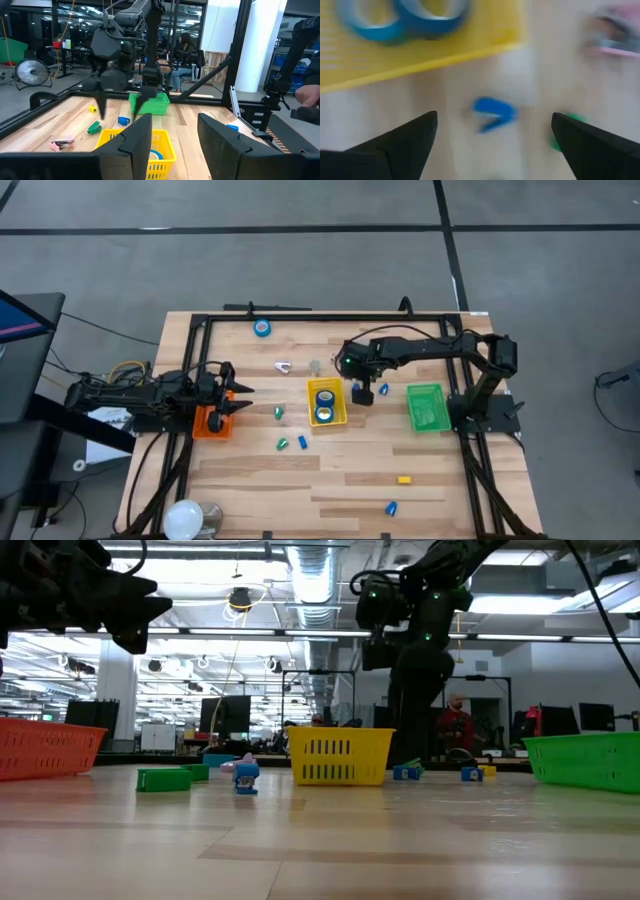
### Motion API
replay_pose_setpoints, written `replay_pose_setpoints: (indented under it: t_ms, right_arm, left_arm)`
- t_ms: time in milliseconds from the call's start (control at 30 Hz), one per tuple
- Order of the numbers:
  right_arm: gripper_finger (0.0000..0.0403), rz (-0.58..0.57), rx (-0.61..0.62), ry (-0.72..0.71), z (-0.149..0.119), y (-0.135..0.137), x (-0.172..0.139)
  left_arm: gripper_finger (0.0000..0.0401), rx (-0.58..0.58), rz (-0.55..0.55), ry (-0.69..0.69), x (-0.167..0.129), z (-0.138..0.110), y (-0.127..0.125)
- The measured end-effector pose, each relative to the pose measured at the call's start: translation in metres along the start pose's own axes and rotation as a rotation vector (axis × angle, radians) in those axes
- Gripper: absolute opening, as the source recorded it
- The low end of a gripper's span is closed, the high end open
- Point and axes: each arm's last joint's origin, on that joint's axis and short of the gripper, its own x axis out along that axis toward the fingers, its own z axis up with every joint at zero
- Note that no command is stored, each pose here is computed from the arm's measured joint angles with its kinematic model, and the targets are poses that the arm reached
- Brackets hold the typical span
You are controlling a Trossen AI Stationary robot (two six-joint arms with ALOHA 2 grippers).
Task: Pick and place Stapler, Stapler remover, tape
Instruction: Put the blue stapler into the green basket
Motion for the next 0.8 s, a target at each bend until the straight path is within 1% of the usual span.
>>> replay_pose_setpoints:
  t_ms: [133, 233, 333, 467, 533, 600, 667, 733, 800]
  right_arm:
    - [0.0390, 0.008, -0.043, 0.002, -0.003, 0.003, 0.004]
    - [0.0387, 0.002, -0.047, 0.000, -0.005, 0.003, 0.008]
    - [0.0384, -0.027, -0.054, -0.006, -0.006, 0.003, 0.010]
    - [0.0382, -0.029, -0.053, -0.019, -0.004, 0.002, 0.011]
    - [0.0382, -0.028, -0.052, -0.010, -0.003, 0.003, 0.020]
    - [0.0382, -0.021, -0.041, 0.039, -0.007, 0.003, 0.024]
    - [0.0382, -0.028, -0.046, 0.026, -0.002, 0.003, 0.033]
    - [0.0382, -0.029, -0.042, 0.087, -0.008, 0.002, 0.038]
    - [0.0382, -0.036, -0.042, 0.059, -0.003, 0.001, 0.042]
  left_arm:
    - [0.0150, 0.000, 0.000, -0.001, 0.000, 0.000, 0.000]
    - [0.0150, 0.000, 0.000, -0.002, 0.000, 0.000, 0.000]
    - [0.0150, 0.000, 0.000, -0.003, 0.000, 0.000, 0.000]
    - [0.0150, 0.000, 0.000, -0.003, 0.000, 0.000, 0.000]
    - [0.0150, 0.000, 0.000, -0.003, 0.000, 0.000, 0.000]
    - [0.0150, 0.000, 0.000, -0.003, 0.000, 0.000, 0.000]
    - [0.0150, 0.000, 0.000, -0.003, 0.000, 0.000, 0.000]
    - [0.0150, 0.000, 0.001, 0.001, 0.000, 0.000, 0.000]
    - [0.0150, 0.000, 0.000, 0.010, 0.001, -0.001, 0.000]
